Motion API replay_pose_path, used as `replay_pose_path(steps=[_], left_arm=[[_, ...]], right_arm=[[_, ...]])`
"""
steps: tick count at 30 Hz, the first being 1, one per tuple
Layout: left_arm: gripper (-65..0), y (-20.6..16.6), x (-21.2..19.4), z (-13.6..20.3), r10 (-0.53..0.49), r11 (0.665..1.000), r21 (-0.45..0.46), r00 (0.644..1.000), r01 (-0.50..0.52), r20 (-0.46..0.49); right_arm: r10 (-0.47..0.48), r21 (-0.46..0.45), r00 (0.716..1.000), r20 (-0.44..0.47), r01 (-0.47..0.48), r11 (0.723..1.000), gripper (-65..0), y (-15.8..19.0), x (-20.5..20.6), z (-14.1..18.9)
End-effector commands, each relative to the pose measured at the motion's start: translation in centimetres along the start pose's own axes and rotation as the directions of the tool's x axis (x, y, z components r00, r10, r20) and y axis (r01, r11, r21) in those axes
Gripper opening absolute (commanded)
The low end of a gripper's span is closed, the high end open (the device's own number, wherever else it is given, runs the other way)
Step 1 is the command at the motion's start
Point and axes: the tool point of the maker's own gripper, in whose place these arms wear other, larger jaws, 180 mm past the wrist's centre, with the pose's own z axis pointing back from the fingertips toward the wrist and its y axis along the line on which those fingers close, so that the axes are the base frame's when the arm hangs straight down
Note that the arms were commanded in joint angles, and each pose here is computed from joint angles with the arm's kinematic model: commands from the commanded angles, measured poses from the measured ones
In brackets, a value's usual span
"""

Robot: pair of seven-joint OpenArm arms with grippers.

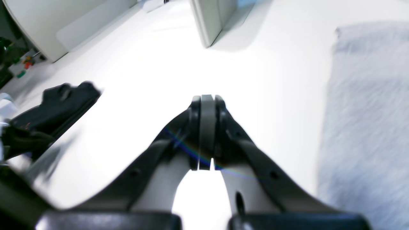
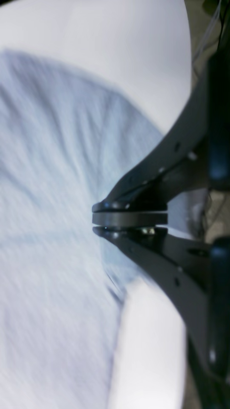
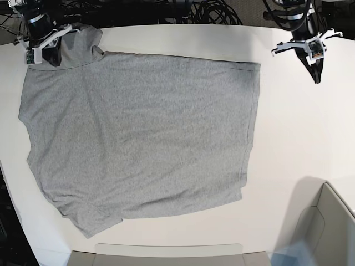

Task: Fold the T-shirt properly
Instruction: 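Lower both grippers and grasp the shirt's shoulder edge at each end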

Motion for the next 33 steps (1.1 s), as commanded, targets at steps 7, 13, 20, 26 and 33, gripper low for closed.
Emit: replay_pose_path(steps=[7, 13, 20, 26, 33], left_arm=[[-64.4, -3.6, 2.2, -0.2, 0.024, 0.993, -0.120, 0.997, -0.014, 0.079], [-58.6, -5.2, 2.4, 0.0, 0.031, 0.984, -0.180, 0.996, -0.015, 0.086], [-56.6, -6.9, 1.0, -0.3, -0.005, 0.967, -0.253, 1.000, 0.005, 0.002], [-56.6, -7.3, 1.4, -0.9, 0.005, 0.966, -0.257, 1.000, -0.004, 0.003], [-56.6, -7.4, 1.1, -0.7, 0.004, 0.966, -0.259, 1.000, -0.004, -0.004]], right_arm=[[-0.136, 0.000, 0.991, -0.007, 0.136, 0.991, -64.7, -1.4, 1.9, -0.2], [-0.201, 0.171, 0.980, 0.001, 0.198, 0.965, -48.9, -2.1, 4.0, 3.0], [0.050, 0.019, 0.983, -0.177, -0.047, 0.999, -36.0, -6.5, -0.6, 3.7], [-0.108, -0.005, 0.966, -0.234, 0.110, 0.994, -36.0, -7.7, -5.0, 2.2], [-0.224, -0.004, 0.941, -0.255, 0.231, 0.973, -40.9, -8.2, -7.4, 0.6]])
